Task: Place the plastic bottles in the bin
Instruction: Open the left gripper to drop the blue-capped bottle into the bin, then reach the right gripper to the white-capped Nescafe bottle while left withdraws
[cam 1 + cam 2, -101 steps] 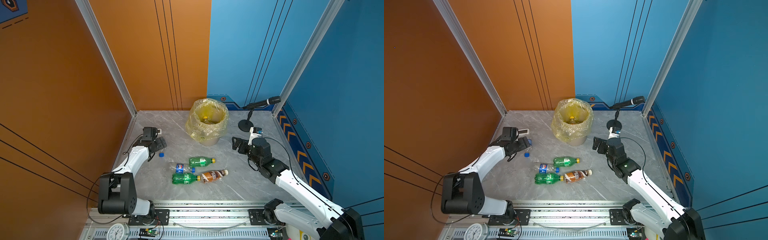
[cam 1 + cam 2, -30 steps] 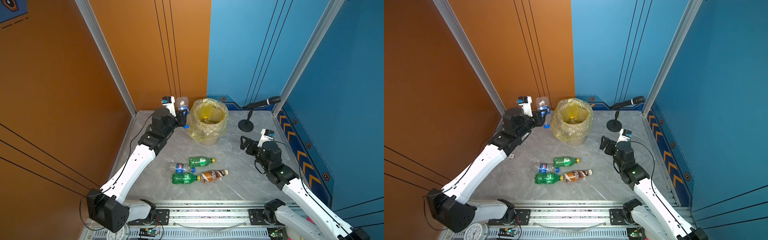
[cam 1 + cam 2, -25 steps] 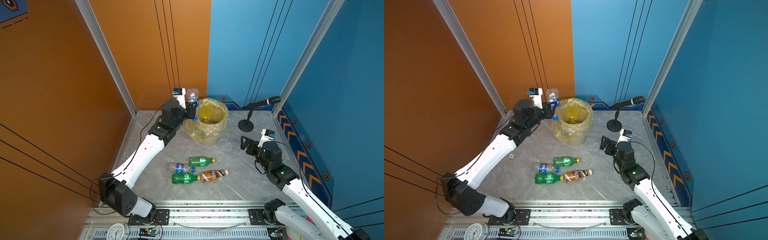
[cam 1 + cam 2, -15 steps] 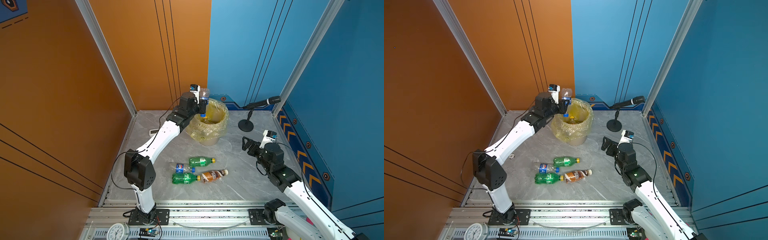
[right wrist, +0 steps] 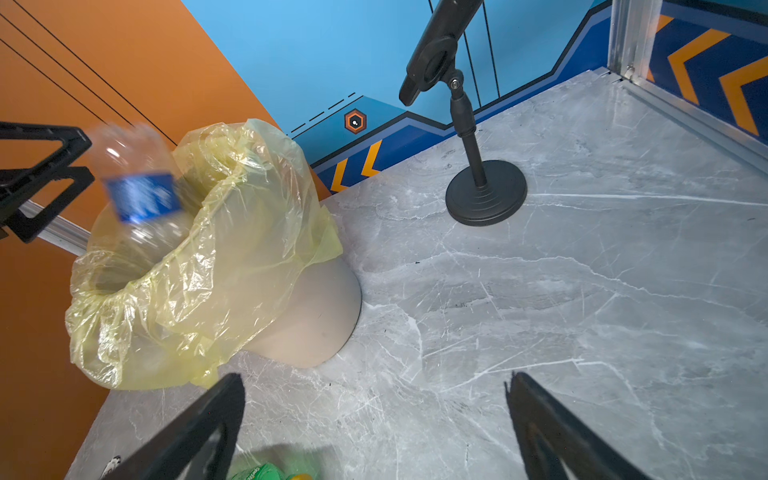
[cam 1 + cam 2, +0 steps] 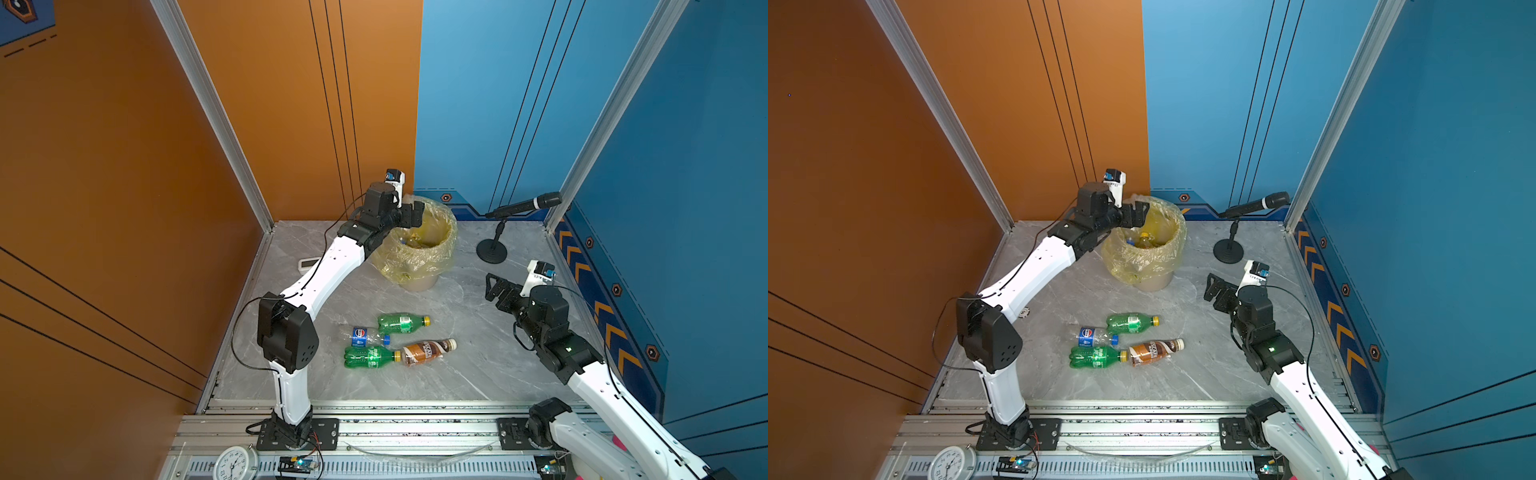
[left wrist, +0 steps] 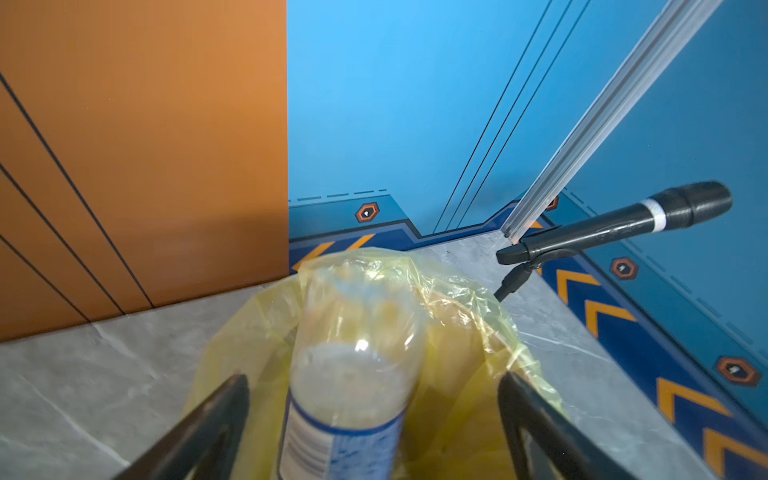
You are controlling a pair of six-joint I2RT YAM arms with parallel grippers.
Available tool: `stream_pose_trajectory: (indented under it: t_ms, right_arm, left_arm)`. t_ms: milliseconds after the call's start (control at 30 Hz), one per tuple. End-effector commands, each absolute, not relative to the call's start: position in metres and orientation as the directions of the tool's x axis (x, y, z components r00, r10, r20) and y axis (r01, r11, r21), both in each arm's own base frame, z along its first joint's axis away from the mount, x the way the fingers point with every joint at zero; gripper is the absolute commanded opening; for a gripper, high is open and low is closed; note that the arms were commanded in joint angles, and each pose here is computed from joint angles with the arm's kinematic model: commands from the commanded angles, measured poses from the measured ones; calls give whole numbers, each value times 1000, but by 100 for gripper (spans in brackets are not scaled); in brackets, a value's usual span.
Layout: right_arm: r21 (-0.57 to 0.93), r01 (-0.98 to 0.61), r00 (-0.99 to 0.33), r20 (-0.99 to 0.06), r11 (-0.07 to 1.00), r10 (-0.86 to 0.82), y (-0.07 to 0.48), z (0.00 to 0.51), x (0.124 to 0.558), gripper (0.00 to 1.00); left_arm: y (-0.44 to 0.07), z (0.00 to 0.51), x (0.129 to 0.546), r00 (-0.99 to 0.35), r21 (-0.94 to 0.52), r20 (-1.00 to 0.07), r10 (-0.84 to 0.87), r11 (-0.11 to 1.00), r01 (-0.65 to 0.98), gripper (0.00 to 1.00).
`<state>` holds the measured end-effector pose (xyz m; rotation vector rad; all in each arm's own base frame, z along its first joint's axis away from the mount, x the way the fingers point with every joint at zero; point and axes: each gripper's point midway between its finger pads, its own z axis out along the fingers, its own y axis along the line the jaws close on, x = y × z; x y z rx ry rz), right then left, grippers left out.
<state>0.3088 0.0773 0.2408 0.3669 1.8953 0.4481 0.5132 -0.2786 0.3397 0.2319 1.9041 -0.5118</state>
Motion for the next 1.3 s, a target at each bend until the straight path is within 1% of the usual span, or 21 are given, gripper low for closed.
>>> stream_pose_trajectory:
  t_ms: [0,133,300,400,567,667,800,967,1067,1167,1267]
  right_arm:
    - [481,49,-377,-803,876,462,78,232,308,100]
    - [482,51,-384,-799,875,463,79,230,308,100]
    - [483,56,-403,-790,874,462,81,225,309,100]
    - [485,63,-415,-782,872,465,81,221,310,100]
    - [483,62,-447,-769,874,456,85,213,309,100]
    - [482,52,-468,-762,875,448,89,209,309,100]
    - [483,44,-499,-748,875,438,94,204,307,100]
    - [496,84,-550,-700,865,455,99,189,299,100]
    - [496,155,-594,-644,854,482,104,172,289,100]
    - [499,206,-658,-566,842,497,121,152,274,100]
    - [499,227,-690,-524,836,500,141,140,260,100]
  left_arm:
    - [-271,364,501,-332,-226,-939,-90,889,399,98]
    - [-260,393,479,-270,-236,-954,-129,879,414,98]
    - [-228,414,436,-207,-248,-962,-178,889,385,98]
    - [-197,389,403,-217,-270,-954,-208,911,312,98]
    - [-143,292,351,-327,-321,-907,-263,937,137,98]
    - [-124,256,332,-381,-343,-877,-292,937,72,98]
    - [-116,232,322,-434,-333,-854,-286,942,35,98]
    - [-115,229,325,-436,-329,-854,-284,944,30,98]
    - [-114,230,330,-431,-334,-855,-289,942,31,98]
    - [-113,228,333,-437,-337,-851,-291,941,29,98]
    - [-110,225,332,-445,-343,-845,-295,939,29,98]
